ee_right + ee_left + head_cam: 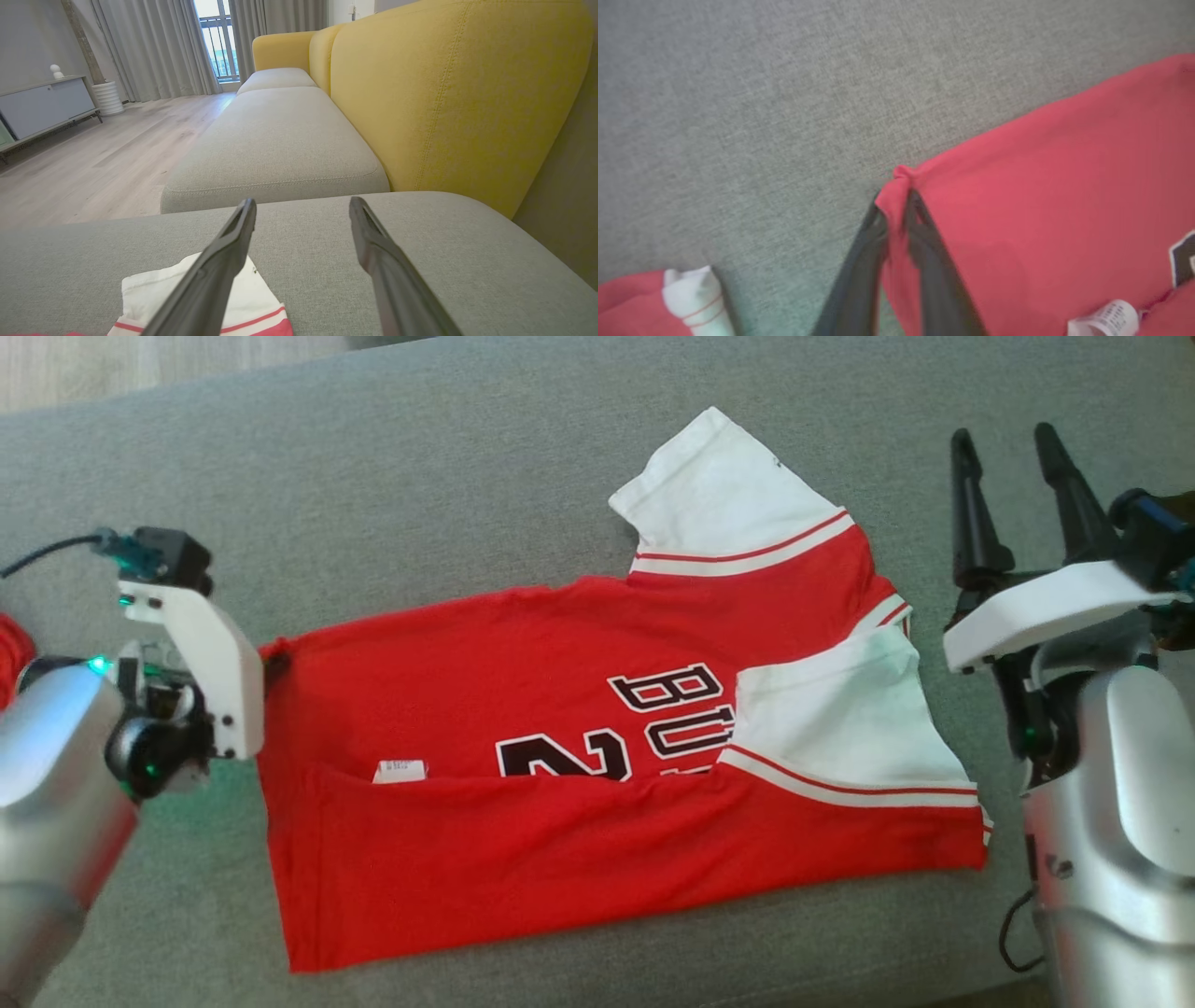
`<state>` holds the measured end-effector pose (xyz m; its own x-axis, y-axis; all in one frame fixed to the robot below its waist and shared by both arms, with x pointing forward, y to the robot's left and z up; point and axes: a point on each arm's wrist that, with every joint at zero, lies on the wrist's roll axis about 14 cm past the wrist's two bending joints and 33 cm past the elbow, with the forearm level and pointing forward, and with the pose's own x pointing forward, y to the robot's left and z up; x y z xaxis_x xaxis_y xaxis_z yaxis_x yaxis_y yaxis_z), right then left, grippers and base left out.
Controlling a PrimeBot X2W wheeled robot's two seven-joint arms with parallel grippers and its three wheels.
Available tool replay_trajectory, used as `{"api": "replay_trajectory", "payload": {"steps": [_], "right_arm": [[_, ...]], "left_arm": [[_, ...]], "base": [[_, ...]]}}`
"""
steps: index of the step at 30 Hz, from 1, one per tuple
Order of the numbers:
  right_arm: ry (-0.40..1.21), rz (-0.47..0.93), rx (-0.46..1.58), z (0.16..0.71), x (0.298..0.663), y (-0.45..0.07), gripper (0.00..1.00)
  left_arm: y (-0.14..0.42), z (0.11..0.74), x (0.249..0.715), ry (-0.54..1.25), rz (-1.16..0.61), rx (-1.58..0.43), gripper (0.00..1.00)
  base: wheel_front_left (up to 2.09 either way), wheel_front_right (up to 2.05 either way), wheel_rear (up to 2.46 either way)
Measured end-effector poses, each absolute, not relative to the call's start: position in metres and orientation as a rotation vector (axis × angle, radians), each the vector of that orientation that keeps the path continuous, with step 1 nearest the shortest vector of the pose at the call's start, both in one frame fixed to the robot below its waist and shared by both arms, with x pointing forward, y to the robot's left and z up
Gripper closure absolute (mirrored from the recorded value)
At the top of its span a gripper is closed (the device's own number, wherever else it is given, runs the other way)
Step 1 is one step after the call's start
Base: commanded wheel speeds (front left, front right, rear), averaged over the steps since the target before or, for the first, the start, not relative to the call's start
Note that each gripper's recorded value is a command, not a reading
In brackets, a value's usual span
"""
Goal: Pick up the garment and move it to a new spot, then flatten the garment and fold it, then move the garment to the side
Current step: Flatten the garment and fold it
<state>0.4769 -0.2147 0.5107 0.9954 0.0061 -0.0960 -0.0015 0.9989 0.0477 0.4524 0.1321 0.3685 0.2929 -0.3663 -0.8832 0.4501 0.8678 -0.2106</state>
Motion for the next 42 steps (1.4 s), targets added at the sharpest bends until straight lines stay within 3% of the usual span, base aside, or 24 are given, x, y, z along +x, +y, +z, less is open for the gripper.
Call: {"api": "replay_trajectory", "payload": {"steps": [4,15,22,32,42], "right_arm": [[0.089,0.005,0.047,0.514,0.479,-0.215,0.0],[0.112,0.079,-0.004,0.524,0.506,-0.198,0.0],[0.262,0.143,-0.054,0.501,0.54,-0.178,0.0],[0.618,0.238,-0.263,0.413,0.573,-0.169,0.0],[0.724,0.35,-0.25,0.373,0.593,-0.133,0.0]], "left_arm": [[0.131,0.373,0.454,1.082,-0.548,0.091,1.0],[0.122,0.429,0.477,0.633,-0.551,0.093,1.0],[0.118,0.424,0.447,0.59,-0.585,0.143,1.0],[0.107,0.414,0.435,0.543,-0.585,0.091,1.0],[0.123,0.4,0.442,0.574,-0.538,0.086,1.0]], "base": [[0.0,0.0,0.0],[0.0,0.0,0.0],[0.0,0.0,0.0],[0.0,0.0,0.0],[0.0,0.0,0.0]]}}
